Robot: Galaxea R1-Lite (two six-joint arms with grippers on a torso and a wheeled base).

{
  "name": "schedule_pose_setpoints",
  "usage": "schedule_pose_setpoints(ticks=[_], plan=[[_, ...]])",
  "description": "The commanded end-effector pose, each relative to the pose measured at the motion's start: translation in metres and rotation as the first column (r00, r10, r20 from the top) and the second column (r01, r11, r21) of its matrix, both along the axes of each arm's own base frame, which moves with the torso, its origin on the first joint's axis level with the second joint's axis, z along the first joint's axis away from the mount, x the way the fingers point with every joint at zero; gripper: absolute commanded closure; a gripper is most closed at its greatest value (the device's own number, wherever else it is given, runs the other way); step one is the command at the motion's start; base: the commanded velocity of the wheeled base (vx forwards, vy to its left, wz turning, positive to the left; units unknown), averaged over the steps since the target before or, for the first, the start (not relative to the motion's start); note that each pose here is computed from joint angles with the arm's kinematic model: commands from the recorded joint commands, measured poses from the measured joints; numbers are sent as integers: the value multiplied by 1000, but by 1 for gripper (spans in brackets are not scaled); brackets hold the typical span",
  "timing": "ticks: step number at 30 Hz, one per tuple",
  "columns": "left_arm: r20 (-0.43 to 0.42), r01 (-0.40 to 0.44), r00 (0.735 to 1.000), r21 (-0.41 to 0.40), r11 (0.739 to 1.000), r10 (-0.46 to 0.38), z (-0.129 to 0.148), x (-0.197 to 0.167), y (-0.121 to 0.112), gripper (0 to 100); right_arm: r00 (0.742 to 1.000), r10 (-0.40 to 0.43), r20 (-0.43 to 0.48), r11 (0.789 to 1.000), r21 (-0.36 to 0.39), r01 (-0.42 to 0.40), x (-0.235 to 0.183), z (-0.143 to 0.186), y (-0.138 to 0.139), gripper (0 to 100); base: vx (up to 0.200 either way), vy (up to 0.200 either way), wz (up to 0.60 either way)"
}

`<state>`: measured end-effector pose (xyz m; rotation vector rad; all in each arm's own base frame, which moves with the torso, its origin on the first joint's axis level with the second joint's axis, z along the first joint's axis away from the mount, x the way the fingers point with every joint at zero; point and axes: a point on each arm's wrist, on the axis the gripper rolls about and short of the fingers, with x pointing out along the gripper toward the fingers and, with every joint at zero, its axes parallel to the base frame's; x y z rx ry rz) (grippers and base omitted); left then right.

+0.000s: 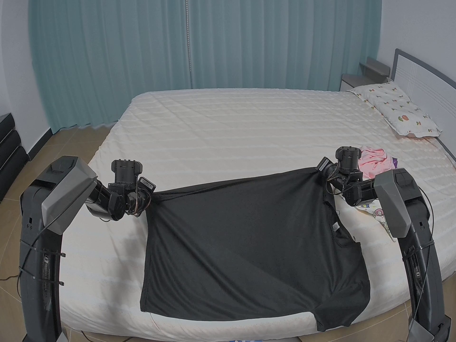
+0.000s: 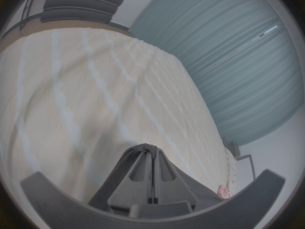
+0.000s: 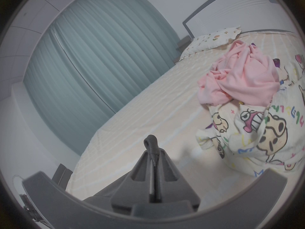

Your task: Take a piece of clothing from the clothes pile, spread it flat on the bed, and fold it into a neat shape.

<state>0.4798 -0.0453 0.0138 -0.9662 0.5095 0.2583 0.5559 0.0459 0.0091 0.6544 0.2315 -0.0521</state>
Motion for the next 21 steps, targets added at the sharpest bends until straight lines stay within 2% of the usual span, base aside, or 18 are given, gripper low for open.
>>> schedule_pose_setpoints(ticks=[1, 3, 7, 12, 21], plan=[[47, 7, 999, 34, 999, -8, 8, 11, 5, 100, 999, -1, 43, 1000, 4, 1, 1, 4, 2, 100, 0, 0, 0], [66, 18, 998, 58, 998, -22, 10, 21, 5, 100, 995, -2, 96, 1000, 5, 2, 2, 8, 2, 100, 0, 0, 0], [48, 17, 999, 70, 997, -21, 11, 29, 4, 100, 992, -2, 124, 1000, 0, 2, 2, 11, 1, 100, 0, 0, 0], [-19, 10, 1000, 84, 996, -8, -10, 34, 3, 100, 995, 11, 102, 1000, -18, -9, 2, -1, 4, 100, 0, 0, 0], [-35, 7, 999, 85, 996, -4, -31, 40, 2, 100, 999, 17, 44, 998, -68, -14, 2, -40, 2, 100, 0, 0, 0]])
